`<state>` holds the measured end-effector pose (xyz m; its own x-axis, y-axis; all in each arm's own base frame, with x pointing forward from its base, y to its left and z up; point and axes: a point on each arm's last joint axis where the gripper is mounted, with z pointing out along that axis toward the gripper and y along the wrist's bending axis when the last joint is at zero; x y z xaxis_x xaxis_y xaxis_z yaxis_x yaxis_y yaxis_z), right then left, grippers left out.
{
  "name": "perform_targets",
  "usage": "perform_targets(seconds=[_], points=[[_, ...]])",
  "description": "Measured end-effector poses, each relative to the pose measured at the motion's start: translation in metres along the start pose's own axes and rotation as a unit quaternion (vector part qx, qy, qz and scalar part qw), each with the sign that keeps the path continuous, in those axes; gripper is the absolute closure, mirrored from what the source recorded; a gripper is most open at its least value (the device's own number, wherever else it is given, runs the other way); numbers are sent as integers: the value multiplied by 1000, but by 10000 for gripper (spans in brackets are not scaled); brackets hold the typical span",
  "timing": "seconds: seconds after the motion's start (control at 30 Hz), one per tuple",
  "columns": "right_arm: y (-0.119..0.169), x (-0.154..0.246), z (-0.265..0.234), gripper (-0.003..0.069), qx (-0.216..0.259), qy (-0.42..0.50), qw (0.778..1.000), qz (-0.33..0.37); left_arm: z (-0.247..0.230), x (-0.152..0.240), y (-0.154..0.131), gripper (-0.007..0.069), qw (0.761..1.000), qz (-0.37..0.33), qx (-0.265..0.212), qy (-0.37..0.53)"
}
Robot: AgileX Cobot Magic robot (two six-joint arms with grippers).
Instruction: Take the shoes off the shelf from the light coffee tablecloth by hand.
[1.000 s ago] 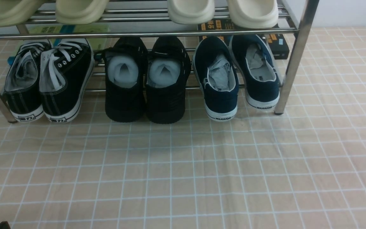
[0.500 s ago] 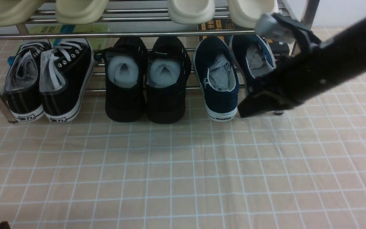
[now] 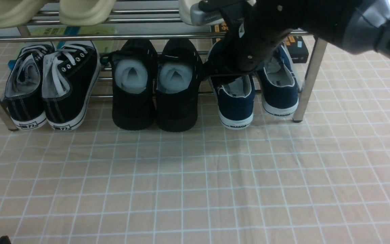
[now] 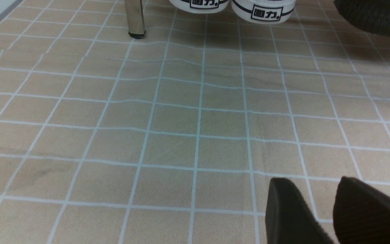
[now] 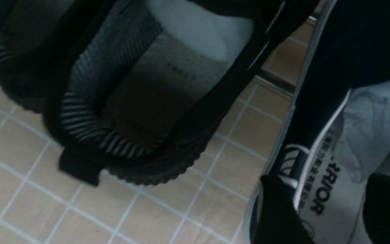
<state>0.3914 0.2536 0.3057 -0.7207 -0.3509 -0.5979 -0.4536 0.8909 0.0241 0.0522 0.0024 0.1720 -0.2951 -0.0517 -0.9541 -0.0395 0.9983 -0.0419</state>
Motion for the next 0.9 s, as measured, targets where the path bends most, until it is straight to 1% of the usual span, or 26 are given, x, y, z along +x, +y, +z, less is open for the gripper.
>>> perform_targets(seconds=[0.17, 0.33, 0.4, 0.5, 0.53, 0.57, 0.6, 0.73, 0.8, 0.9], points=[[-3, 4, 26, 290, 18, 5, 1000, -2, 0, 0, 0, 386, 1000, 0, 0, 0], [-2, 6, 48, 339, 19, 0, 1000, -7, 0, 0, 0, 386, 1000, 0, 0, 0], [-2, 8, 55, 385, 19, 2, 1000, -7, 0, 0, 0, 386, 1000, 0, 0, 0], [-2, 10, 58, 519, 20, 7, 1000, -6, 0, 0, 0, 386, 1000, 0, 0, 0], [-2, 10, 58, 578, 20, 9, 1000, -5, 0, 0, 0, 386, 1000, 0, 0, 0], [-2, 10, 56, 610, 21, 11, 1000, -4, 0, 0, 0, 386, 1000, 0, 0, 0], [-3, 10, 52, 628, 22, 15, 1000, -3, 0, 0, 0, 386, 1000, 0, 0, 0], [-4, 12, 35, 624, 28, 46, 999, -1, 0, 0, 0, 386, 1000, 0, 0, 0], [-4, 15, 10, 624, 24, 81, 996, 9, 0, 0, 0, 386, 1000, 0, 0, 0], [-1, 17, -31, 624, 4, 105, 994, 19, 0, 0, 0, 386, 1000, 1, 0, 0]])
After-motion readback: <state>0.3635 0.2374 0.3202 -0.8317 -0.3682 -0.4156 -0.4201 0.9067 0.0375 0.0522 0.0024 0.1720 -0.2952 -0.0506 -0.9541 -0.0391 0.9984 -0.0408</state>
